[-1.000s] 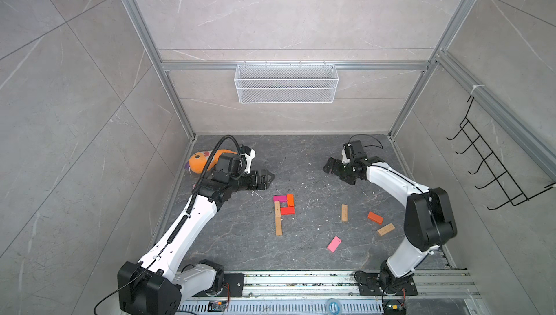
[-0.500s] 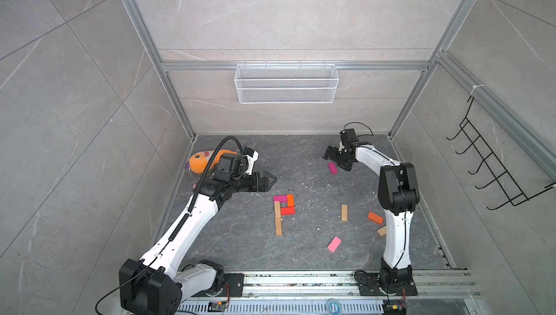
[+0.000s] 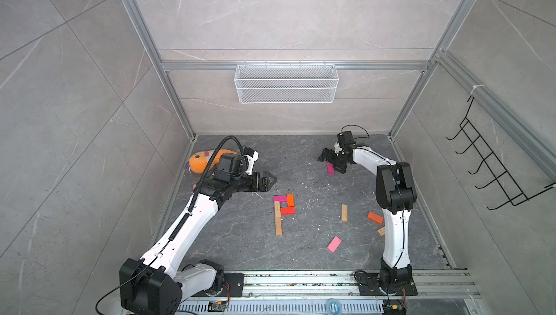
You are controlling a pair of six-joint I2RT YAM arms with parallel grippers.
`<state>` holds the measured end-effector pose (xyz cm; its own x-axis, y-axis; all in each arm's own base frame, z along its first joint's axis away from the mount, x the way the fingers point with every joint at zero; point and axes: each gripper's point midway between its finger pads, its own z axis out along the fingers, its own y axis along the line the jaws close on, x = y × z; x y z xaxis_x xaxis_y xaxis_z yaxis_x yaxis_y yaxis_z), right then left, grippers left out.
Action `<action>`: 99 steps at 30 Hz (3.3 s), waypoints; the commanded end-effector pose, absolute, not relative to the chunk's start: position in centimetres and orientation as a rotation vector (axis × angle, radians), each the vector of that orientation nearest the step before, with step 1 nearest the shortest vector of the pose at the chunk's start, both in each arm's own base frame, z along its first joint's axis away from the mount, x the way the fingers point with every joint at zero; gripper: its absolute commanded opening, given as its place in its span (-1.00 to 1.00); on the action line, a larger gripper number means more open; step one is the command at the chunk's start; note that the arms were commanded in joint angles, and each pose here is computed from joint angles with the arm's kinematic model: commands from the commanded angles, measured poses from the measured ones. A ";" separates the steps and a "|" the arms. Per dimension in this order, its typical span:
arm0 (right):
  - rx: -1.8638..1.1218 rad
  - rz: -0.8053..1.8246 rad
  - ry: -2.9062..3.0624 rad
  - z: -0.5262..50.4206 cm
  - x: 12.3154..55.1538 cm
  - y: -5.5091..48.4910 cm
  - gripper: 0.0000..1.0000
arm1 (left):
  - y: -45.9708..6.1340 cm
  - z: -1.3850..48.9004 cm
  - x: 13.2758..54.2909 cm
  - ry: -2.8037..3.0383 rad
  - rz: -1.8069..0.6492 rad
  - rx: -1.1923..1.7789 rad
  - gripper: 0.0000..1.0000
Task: Assemble the letter p with building blocks
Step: Adjust the building block at the center of the board, then pick up the building block from the center of the board.
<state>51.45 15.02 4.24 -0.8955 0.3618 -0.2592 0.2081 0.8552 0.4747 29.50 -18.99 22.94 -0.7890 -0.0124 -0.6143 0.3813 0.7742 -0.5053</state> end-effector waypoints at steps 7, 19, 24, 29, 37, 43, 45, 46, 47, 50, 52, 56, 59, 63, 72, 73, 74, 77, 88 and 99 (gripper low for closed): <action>0.415 0.802 2.706 4.6 48.3 21.4 1.00 | -19.4 23.2 29.8 2.338 -0.864 0.300 0.97; 0.225 0.262 2.739 6.5 47.6 15.9 1.00 | -19.4 23.1 29.8 2.341 -0.869 0.303 0.97; 0.089 0.164 2.775 5.3 48.9 15.7 1.00 | -19.4 23.0 29.9 2.344 -0.868 0.301 0.97; -0.037 0.169 2.779 5.2 50.6 16.3 1.00 | -19.4 22.9 29.9 2.345 -0.861 0.301 0.97; -0.153 0.187 2.821 4.1 52.0 17.1 1.00 | -19.3 22.9 29.9 2.349 -0.862 0.298 0.97; -0.186 0.222 2.868 2.6 51.9 17.8 0.97 | -19.4 22.9 29.9 2.349 -0.862 0.299 0.97; -0.187 0.224 2.864 2.5 51.9 17.7 0.94 | -19.4 22.8 30.0 2.350 -0.860 0.298 0.97; -0.187 0.228 2.870 2.4 51.7 17.8 0.93 | -19.4 22.8 29.9 2.350 -0.860 0.299 0.97; -0.194 0.231 2.873 2.4 51.6 17.8 0.90 | -19.4 22.7 29.9 2.354 -0.863 0.299 0.97; -0.223 0.205 2.891 1.8 51.1 17.7 0.83 | -19.4 22.6 29.9 2.358 -0.863 0.298 0.97; -0.225 0.200 2.892 1.6 50.8 17.6 0.78 | -19.4 22.5 30.0 2.363 -0.861 0.294 0.97; -0.223 0.195 2.891 1.5 50.4 17.4 0.70 | -19.4 22.3 30.0 2.374 -0.860 0.293 0.97; -0.223 0.175 2.895 1.4 50.2 17.1 0.60 | -19.4 22.1 30.1 2.380 -0.861 0.292 0.97; -0.221 0.167 2.897 1.3 49.8 16.9 0.51 | -19.5 22.0 30.1 2.388 -0.863 0.292 0.97; -0.205 0.149 2.888 1.5 48.5 16.7 0.51 | -19.5 21.9 30.1 2.391 -0.868 0.291 0.97; -0.207 0.160 2.887 1.5 48.2 16.9 0.59 | -19.6 21.9 30.1 2.393 -0.871 0.290 0.97; -0.212 0.162 2.885 1.6 48.2 16.8 0.61 | -19.6 21.8 30.0 2.396 -0.873 0.292 0.97; -0.229 0.157 2.889 1.4 47.8 16.8 0.61 | -19.7 21.7 30.0 2.404 -0.876 0.290 0.97; -0.255 0.108 2.884 1.2 47.3 16.3 0.48 | -19.7 21.3 30.1 2.422 -0.877 0.287 0.97; -0.221 0.079 2.870 1.5 45.6 16.9 0.28 | -19.8 21.4 30.0 2.421 -0.888 0.290 0.98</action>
